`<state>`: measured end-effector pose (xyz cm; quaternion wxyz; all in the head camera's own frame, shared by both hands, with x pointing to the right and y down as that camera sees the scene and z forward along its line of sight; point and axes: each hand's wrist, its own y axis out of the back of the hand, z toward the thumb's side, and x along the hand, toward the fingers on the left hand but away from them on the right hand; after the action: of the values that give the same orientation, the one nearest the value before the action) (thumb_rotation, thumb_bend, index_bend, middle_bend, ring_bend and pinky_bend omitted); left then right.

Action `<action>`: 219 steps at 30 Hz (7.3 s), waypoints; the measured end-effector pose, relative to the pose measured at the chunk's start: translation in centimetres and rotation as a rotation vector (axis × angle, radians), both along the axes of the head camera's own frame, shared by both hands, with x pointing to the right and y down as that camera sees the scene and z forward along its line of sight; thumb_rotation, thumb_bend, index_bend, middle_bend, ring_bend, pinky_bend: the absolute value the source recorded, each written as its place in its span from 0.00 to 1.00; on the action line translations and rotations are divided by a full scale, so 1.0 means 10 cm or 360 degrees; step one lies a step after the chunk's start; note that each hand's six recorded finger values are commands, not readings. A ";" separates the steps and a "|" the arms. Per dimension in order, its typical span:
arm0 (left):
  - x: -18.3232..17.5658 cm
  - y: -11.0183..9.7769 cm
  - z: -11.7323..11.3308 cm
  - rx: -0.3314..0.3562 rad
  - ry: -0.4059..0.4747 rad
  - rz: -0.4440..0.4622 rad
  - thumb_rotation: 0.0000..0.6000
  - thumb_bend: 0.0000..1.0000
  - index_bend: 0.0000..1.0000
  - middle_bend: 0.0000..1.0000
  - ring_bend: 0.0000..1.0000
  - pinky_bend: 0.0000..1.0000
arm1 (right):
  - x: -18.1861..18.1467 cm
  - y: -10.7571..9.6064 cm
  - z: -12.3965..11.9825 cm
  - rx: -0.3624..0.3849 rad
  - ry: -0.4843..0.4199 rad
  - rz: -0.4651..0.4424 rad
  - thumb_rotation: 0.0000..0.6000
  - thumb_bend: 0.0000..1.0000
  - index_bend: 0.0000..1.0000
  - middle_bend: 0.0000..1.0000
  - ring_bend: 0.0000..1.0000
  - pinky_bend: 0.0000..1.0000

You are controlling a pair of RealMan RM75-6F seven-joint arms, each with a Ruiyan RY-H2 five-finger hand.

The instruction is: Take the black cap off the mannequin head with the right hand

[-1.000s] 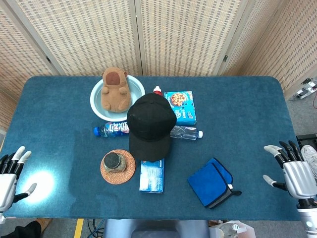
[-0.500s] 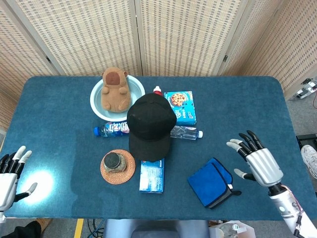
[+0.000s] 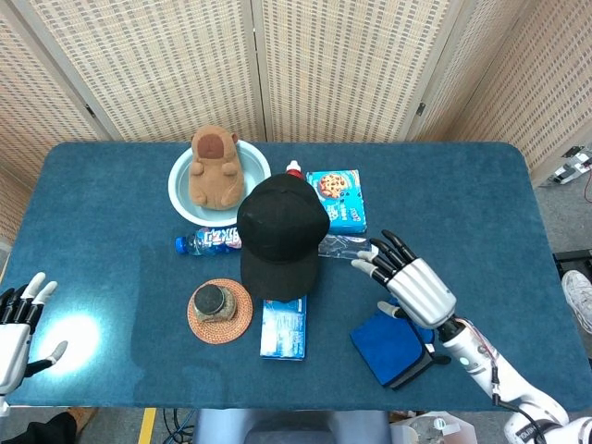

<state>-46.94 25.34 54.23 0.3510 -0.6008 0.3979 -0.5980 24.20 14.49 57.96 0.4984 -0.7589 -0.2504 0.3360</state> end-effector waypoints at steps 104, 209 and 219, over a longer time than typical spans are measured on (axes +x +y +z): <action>-0.03 -0.04 0.04 -0.0022 0.0011 -0.0014 1.00 0.20 0.02 0.00 0.00 0.00 | -1.36 -0.61 0.18 0.0666 -0.0528 -0.0159 1.00 0.40 0.90 0.48 0.24 0.00; 0.01 -0.03 0.13 -0.0061 0.0045 0.0027 1.00 0.20 0.02 0.00 0.00 0.00 | 0.84 -0.61 1.18 0.0319 0.0161 0.0703 1.00 0.37 0.80 0.39 0.22 0.00; 0.02 -0.04 0.15 -0.0057 0.0057 0.0039 1.00 0.20 0.02 0.00 0.00 0.00 | 0.96 -0.42 1.31 0.0111 0.0288 0.0753 1.00 0.00 0.27 0.17 0.04 0.00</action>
<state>-46.74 24.94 55.72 0.3403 -0.6225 0.3860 -0.5897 33.78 10.29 71.09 0.4521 -0.6286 -0.3867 0.5009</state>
